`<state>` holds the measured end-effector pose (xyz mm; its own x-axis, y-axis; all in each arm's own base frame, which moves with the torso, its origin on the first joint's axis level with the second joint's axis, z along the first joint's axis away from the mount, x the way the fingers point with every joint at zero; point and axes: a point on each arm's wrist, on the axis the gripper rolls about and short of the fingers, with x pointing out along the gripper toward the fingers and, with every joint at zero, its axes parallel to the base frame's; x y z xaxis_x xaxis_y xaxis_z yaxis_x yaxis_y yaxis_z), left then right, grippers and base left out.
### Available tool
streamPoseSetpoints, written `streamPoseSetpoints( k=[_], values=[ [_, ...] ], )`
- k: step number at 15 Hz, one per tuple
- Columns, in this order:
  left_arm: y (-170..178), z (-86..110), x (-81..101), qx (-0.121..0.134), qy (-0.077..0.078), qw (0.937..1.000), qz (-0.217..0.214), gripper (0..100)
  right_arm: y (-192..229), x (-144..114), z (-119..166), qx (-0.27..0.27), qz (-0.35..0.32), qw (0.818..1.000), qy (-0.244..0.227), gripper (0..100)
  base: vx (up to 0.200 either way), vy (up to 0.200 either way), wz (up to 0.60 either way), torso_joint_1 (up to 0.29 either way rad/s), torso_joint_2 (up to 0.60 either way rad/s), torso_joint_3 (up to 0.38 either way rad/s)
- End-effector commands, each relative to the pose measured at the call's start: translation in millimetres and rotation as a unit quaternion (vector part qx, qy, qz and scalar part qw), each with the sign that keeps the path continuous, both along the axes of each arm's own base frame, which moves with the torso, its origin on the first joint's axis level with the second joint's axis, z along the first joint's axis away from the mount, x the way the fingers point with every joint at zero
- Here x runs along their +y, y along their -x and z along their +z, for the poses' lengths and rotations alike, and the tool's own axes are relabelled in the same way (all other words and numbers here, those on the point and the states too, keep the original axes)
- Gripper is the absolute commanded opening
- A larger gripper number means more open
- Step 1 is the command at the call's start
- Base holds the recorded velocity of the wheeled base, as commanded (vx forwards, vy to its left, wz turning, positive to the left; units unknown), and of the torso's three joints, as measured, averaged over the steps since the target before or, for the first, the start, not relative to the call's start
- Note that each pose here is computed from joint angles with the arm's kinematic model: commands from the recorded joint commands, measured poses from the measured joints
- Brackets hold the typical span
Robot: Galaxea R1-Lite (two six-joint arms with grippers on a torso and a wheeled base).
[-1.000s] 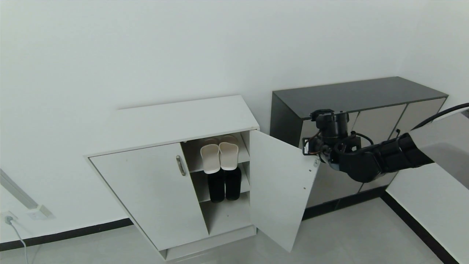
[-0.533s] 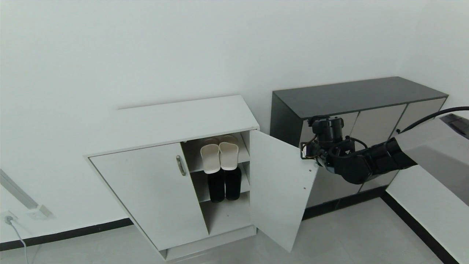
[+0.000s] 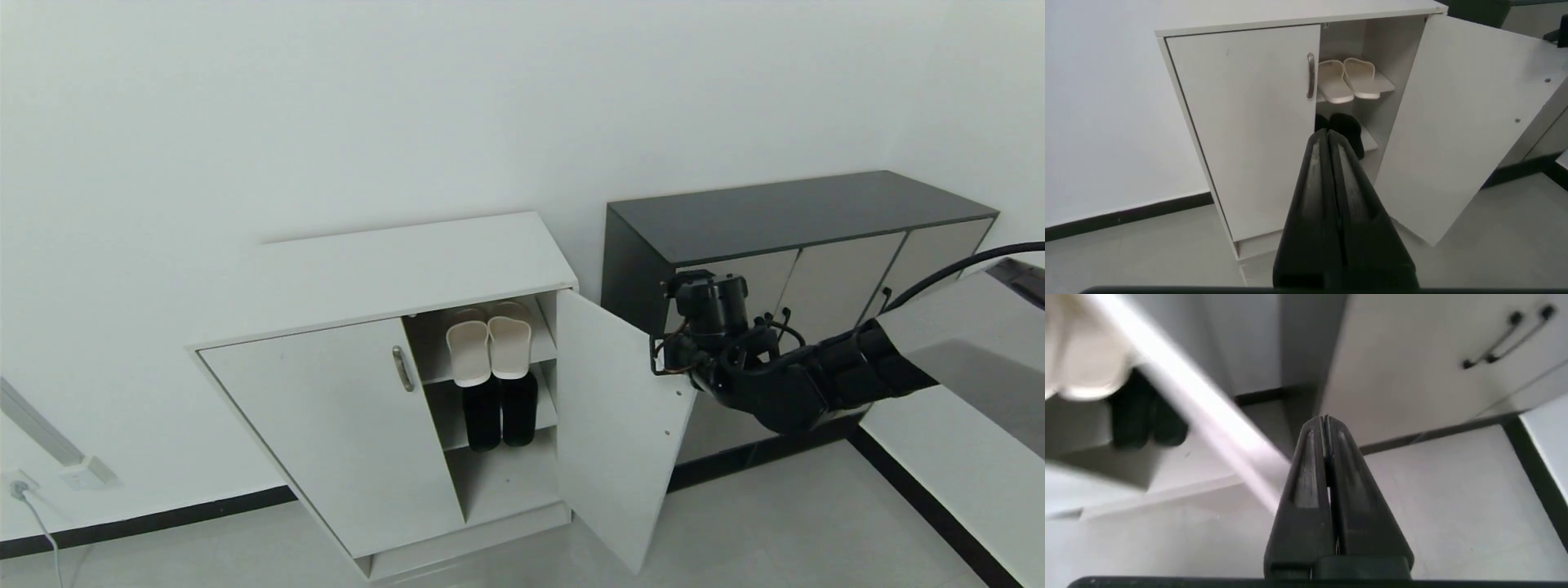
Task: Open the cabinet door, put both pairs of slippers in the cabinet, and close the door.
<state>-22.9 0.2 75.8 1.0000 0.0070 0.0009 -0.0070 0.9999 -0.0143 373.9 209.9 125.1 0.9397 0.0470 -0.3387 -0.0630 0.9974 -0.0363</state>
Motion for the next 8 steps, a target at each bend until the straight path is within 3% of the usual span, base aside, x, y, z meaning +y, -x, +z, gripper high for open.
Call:
streamPoseSetpoints(
  k=[1, 4, 8],
  values=[
    [0.1, 0.1, 0.0, 0.000, 0.000, 1.0000, 0.000, 0, 18.3, 11.2, 11.5, -0.010, 0.022, 1.000, -0.006, 0, 0.000, 0.000, 0.00, 0.000, 0.00, 0.000],
    [-0.1, 0.1, 0.0, 0.000, 0.000, 1.0000, 0.000, 0, 54.5, 37.8, 12.8, -0.014, 0.073, 0.997, -0.008, 0, 0.000, 0.000, 0.00, 0.000, 0.00, 0.000],
    [-0.1, 0.1, 0.0, 0.000, 0.000, 1.0000, 0.000, 0, 66.4, 44.7, 15.4, -0.048, 0.098, 0.994, -0.001, 0, 0.000, 0.000, 0.00, 0.000, 0.00, 0.000]
  ],
)
